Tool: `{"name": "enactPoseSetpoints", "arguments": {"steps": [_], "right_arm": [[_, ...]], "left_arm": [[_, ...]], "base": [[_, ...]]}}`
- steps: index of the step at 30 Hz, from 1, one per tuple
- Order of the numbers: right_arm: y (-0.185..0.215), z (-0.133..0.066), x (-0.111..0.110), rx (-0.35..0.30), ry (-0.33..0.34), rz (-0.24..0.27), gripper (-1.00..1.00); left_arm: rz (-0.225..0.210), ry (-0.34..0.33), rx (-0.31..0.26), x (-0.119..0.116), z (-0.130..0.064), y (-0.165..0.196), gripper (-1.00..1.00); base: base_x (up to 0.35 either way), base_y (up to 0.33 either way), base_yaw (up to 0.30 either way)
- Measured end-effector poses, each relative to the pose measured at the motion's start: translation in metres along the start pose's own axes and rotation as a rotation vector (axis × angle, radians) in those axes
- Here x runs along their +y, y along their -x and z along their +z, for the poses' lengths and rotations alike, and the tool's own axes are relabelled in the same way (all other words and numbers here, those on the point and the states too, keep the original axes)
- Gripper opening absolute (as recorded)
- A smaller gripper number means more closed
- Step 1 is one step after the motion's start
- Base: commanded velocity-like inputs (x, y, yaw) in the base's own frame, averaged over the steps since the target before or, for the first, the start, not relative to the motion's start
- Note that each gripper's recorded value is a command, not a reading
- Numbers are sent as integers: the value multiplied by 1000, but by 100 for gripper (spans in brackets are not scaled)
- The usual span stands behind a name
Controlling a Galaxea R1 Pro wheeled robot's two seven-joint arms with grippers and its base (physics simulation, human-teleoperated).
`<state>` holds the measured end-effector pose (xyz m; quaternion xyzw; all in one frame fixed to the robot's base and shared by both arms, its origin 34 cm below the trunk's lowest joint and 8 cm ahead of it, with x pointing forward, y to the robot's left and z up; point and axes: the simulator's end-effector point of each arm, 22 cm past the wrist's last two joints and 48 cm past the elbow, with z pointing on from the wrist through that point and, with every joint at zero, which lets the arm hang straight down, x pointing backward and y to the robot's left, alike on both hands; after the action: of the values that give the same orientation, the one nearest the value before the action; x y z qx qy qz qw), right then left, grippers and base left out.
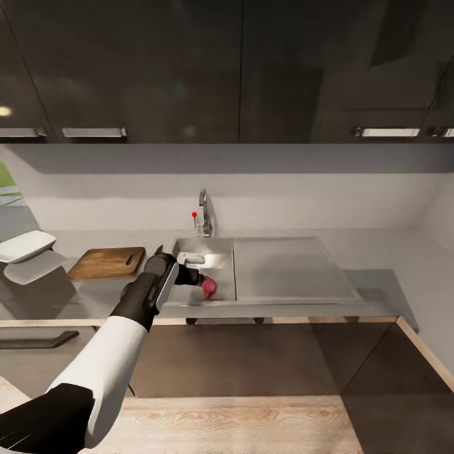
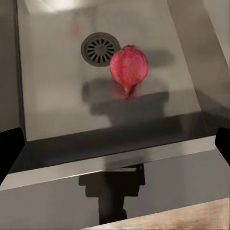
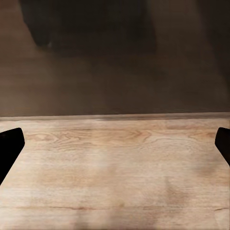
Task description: In the kitchen, take the Vidalia onion out of the sink, dice it on the chopping board with the paring knife, put the diced onion into the bowl on the countertop, then place both the paring knife and the chopping board into the sink.
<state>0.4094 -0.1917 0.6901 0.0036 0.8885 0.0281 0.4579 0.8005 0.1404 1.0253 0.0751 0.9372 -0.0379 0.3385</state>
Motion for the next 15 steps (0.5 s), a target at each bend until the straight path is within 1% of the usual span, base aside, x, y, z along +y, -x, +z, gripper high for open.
{"name": "enactPoseSetpoints", "arguments": {"steps": [6, 9, 15], "right_arm": [[-4, -1, 0, 9, 0, 0, 100], [-5, -1, 0, 13, 0, 1, 100], [-9, -2, 0, 21, -1, 1, 100]], "left_arm": [[-1, -1, 15, 0, 6, -6, 100], [-2, -2, 30, 0, 10, -12, 100], [-2, -4, 48, 0, 17, -19, 100]], "base": [[23, -7, 0], [149, -107, 0], [197, -158, 0]]}}
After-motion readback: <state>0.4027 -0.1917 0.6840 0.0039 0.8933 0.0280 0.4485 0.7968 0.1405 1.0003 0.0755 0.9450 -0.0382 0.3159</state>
